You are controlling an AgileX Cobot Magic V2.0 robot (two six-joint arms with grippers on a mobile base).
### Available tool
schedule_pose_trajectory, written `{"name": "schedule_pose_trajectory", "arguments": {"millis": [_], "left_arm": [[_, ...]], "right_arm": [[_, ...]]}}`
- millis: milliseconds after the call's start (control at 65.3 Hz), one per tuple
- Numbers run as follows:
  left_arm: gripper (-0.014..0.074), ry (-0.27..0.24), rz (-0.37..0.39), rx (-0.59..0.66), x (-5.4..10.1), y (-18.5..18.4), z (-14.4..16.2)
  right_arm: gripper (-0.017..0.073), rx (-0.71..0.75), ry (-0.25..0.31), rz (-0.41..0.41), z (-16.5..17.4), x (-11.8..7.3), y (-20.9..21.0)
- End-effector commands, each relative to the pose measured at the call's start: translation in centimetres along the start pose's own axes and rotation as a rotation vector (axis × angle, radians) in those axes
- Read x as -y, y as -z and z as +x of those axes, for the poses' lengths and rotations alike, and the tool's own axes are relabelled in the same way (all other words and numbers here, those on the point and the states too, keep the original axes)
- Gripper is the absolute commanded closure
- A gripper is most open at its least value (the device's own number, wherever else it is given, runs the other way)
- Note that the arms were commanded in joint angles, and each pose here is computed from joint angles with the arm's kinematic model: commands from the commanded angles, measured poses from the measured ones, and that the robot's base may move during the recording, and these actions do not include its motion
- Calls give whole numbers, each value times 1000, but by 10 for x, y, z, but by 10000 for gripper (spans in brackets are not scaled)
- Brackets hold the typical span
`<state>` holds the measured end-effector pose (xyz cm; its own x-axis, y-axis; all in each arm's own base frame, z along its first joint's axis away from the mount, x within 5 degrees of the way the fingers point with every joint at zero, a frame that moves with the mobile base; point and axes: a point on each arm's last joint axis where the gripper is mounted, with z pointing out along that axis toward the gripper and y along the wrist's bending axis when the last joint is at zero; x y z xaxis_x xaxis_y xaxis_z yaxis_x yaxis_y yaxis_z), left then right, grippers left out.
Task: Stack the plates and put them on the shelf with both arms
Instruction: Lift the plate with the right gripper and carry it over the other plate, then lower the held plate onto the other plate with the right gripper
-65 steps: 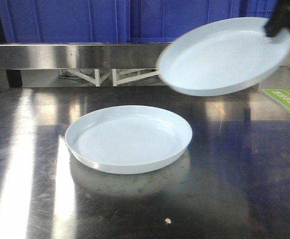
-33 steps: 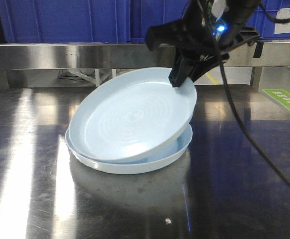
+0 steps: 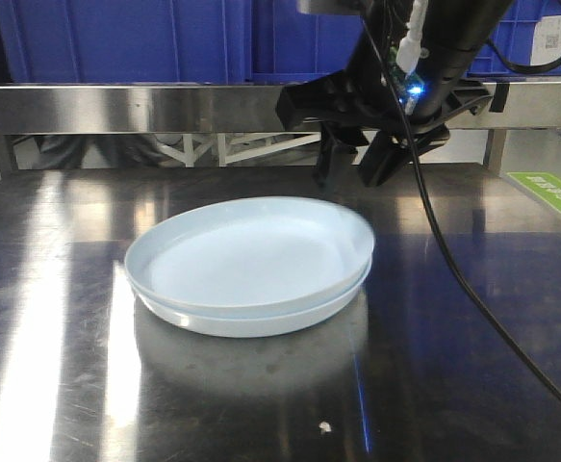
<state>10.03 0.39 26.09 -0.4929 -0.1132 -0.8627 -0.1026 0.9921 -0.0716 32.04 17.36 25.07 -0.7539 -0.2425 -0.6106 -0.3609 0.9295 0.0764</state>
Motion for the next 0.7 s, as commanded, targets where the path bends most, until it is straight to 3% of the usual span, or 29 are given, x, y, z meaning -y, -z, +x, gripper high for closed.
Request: {"name": "schedule_pose_trajectory", "arguments": {"millis": [0, 199, 689], "left_arm": [[510, 11, 22, 101, 2, 5, -15], [510, 11, 22, 101, 2, 5, -15], [510, 11, 22, 101, 2, 5, -15]], "right_arm": [[78, 125, 10, -19, -19, -3, 22], [120, 101, 10, -15, -17, -2, 20], [122, -18, 12, 4, -3, -1, -16]]}}
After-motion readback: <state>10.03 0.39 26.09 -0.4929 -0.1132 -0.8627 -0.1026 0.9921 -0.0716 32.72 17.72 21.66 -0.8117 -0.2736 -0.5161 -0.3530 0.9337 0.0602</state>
